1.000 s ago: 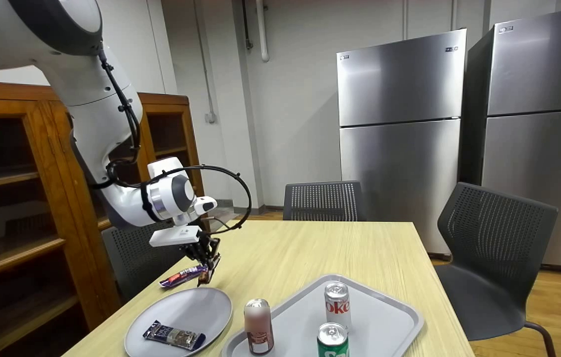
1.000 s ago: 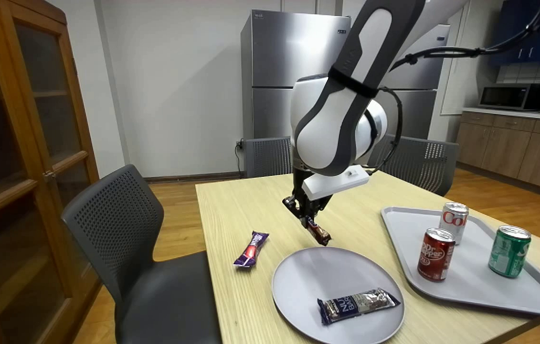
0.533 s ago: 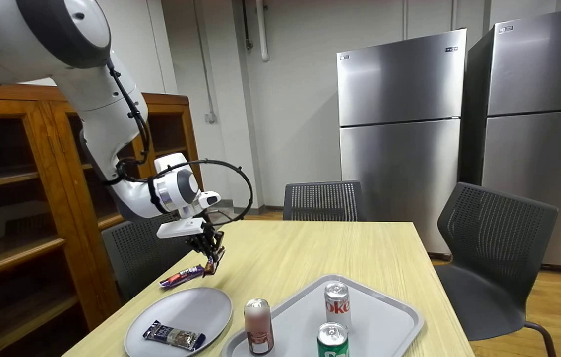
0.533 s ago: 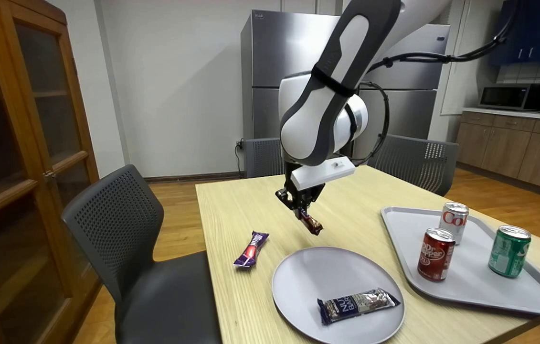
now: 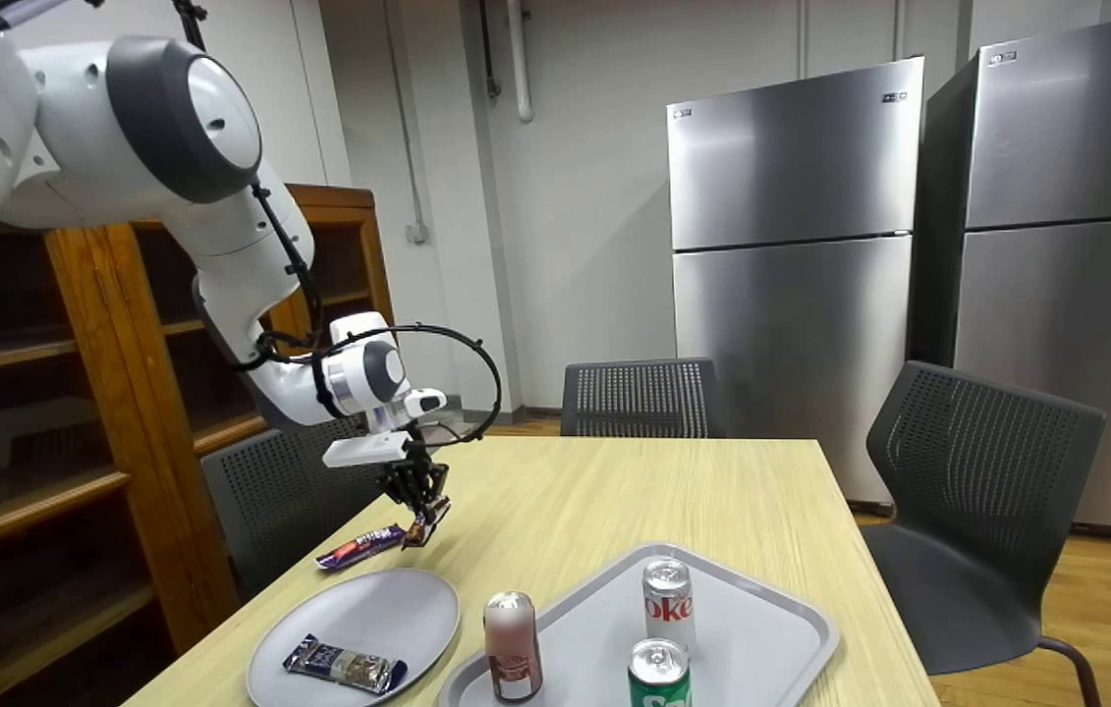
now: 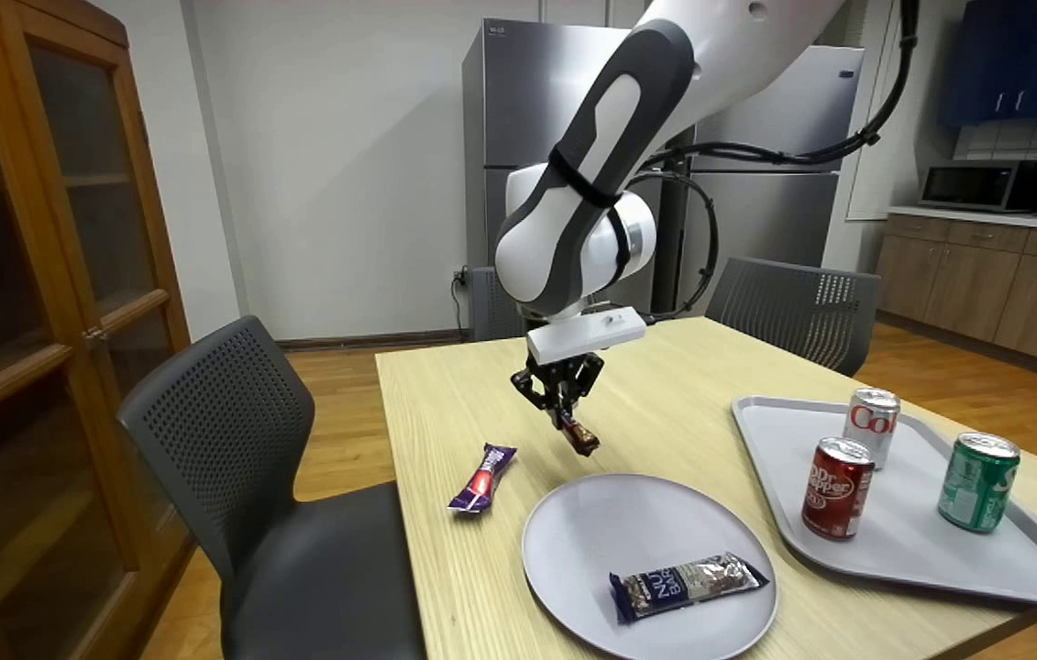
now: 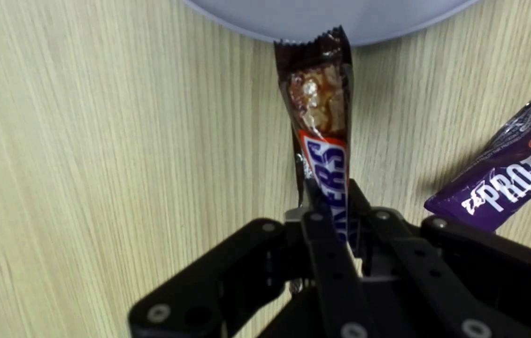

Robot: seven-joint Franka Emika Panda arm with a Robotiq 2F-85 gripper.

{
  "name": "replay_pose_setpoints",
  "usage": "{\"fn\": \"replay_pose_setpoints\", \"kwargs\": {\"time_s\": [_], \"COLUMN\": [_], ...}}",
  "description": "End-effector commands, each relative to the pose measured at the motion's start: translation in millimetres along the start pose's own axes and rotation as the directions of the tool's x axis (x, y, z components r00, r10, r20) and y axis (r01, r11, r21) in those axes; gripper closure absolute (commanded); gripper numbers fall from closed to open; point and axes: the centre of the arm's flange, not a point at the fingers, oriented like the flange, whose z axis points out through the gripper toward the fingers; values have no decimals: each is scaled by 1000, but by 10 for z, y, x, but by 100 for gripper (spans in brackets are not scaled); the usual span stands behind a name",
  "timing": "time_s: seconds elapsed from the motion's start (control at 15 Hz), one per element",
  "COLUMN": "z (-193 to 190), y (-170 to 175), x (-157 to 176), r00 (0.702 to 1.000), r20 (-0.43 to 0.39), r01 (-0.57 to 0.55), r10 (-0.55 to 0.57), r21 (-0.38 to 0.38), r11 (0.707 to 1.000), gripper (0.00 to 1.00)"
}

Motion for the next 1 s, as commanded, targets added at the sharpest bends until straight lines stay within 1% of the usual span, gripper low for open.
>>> {"fn": "replay_pose_setpoints", "kwargs": {"time_s": [0.0,0.53,0.87,0.93], "z": [92,286,310,295], "y": [-117,-192,-225,-233], "x": [361,554,609,608], "r00": [998,992,991,992], "r20": [51,114,122,119], "r01": [-33,-59,-48,-48], "r10": [32,56,46,46], "r21": [22,22,16,14], "r11": [999,998,999,999], "gripper": [97,97,97,62]}}
